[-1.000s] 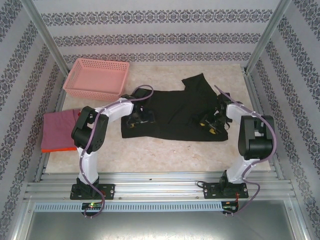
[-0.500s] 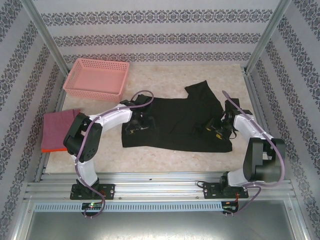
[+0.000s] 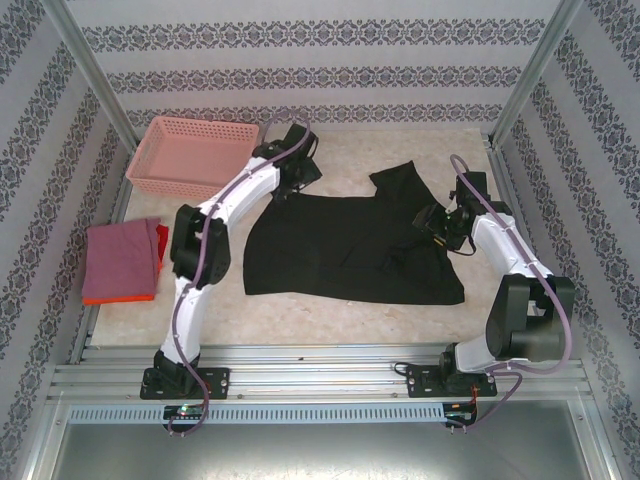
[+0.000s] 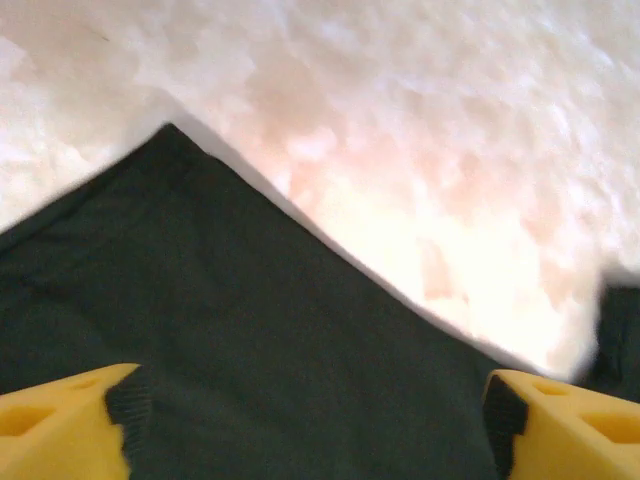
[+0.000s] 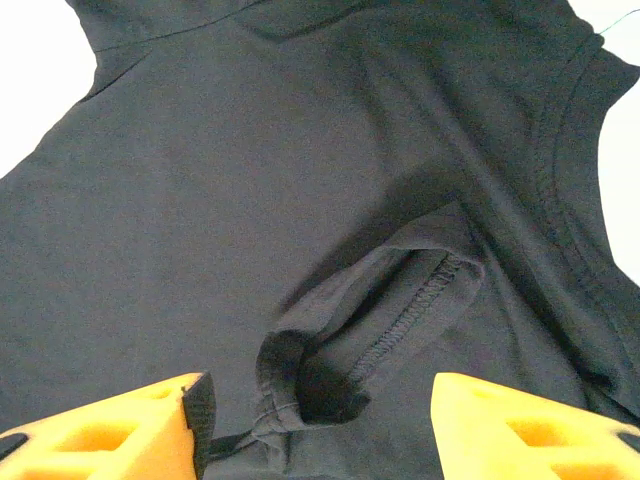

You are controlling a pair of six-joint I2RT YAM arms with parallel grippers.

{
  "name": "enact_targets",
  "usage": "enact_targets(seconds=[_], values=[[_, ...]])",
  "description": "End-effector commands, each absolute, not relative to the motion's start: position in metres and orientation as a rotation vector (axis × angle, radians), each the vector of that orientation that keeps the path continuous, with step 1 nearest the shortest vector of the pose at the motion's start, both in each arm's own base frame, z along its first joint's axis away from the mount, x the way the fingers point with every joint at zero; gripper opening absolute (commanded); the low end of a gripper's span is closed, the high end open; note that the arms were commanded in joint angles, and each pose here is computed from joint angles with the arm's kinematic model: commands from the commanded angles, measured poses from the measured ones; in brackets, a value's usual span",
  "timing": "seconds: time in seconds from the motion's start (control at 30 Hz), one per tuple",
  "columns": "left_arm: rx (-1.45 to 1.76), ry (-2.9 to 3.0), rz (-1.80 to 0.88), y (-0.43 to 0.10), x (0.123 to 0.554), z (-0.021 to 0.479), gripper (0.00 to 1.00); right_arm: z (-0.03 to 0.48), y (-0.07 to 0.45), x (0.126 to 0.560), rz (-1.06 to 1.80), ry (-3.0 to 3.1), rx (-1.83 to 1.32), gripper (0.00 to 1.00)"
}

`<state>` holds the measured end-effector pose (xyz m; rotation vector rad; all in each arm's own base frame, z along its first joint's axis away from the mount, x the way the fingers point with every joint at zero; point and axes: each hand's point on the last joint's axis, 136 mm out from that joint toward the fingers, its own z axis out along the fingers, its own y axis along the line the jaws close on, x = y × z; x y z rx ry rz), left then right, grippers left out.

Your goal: Fold and stack the t-shirts

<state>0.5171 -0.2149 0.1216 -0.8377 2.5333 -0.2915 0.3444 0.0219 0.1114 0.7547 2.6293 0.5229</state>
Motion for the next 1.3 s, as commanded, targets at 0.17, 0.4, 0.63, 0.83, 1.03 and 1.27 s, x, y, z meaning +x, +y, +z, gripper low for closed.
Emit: enact_targets(seconds=[0.17,0.4,0.63,0.83,1.03,1.27], values=[[-1.222,2.593,0.027,-0.165,0.511,0.070,0.74,0.119,0.020,0.351,0.544,2.618,0.785,0.60],[-1.319,2.587,0.022,-0.152,0.516,0.049,0.68,0.123,0.023,0.362,0.578,2.605,0.790,0.60],[-1.301,2.528,-0.093,-0.156,0.538,0.060,0.67,0.124,0.024,0.368,0.593,2.605,0.790,0.59],[-1.309,2.499,-0.193,-0.166,0.555,0.049,0.63,0.124,0.026,0.378,0.615,2.596,0.801,0.60],[-1.314,2.480,-0.178,-0.160,0.562,0.041,0.60,0.124,0.026,0.380,0.615,2.601,0.799,0.60],[-1.300,2.475,-0.171,-0.143,0.570,0.037,0.55,0.118,0.030,0.381,0.634,2.618,0.810,0.60]])
